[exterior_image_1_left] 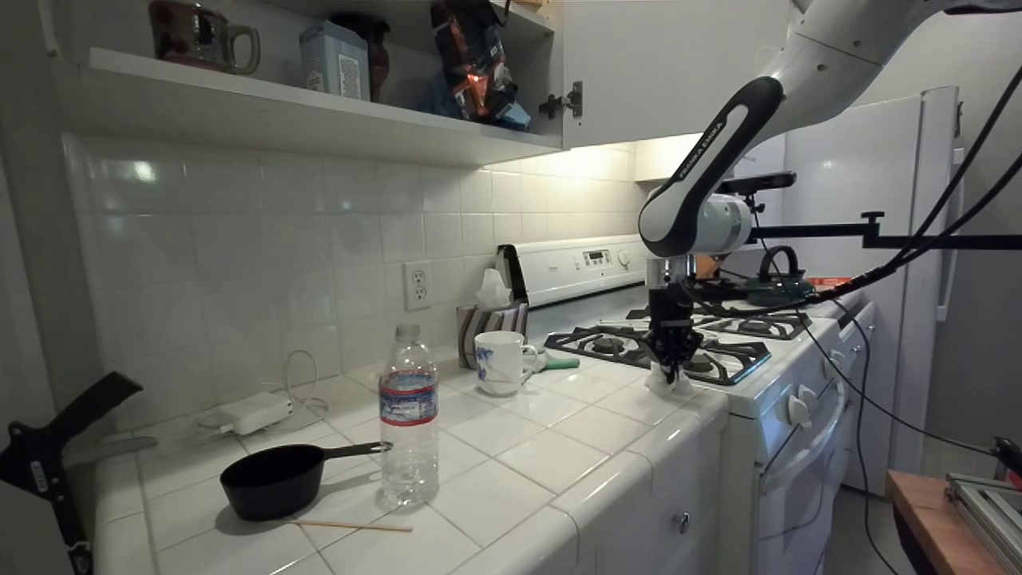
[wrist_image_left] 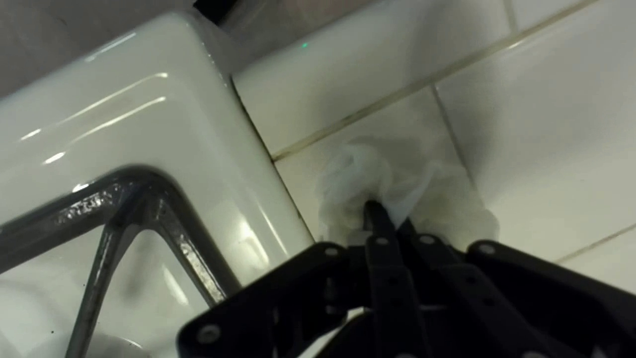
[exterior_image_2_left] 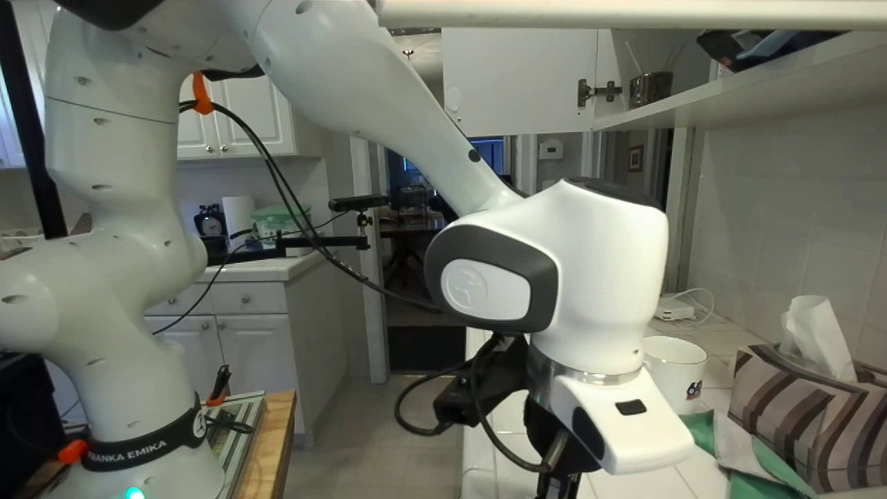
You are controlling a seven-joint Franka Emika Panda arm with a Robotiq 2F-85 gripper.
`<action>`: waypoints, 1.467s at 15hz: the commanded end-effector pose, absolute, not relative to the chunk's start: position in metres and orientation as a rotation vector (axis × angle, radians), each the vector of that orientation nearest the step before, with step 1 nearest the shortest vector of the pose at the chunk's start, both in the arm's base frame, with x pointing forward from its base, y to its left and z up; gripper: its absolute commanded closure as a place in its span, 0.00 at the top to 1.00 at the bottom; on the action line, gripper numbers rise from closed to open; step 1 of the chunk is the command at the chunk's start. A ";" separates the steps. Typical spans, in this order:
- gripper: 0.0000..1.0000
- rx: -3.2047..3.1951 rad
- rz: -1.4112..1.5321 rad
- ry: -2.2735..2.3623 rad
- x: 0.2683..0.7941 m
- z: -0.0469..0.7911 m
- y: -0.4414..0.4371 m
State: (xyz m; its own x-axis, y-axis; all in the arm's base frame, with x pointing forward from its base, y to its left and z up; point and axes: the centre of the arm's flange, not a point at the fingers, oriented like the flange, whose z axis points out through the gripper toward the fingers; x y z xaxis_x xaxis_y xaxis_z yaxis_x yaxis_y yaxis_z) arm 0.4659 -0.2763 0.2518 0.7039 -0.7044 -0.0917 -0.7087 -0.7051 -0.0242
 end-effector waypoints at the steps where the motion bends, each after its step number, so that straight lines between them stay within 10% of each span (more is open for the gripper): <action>1: 0.01 -2.907 0.145 1.062 0.515 0.228 -0.290; 22: 0.01 -3.108 -0.254 -0.382 0.557 0.268 0.057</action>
State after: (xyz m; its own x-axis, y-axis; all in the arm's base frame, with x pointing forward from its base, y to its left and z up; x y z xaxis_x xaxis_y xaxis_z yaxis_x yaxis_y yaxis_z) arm 0.5700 0.0490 0.2579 0.9750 0.1780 0.1331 0.1751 -0.9840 0.0328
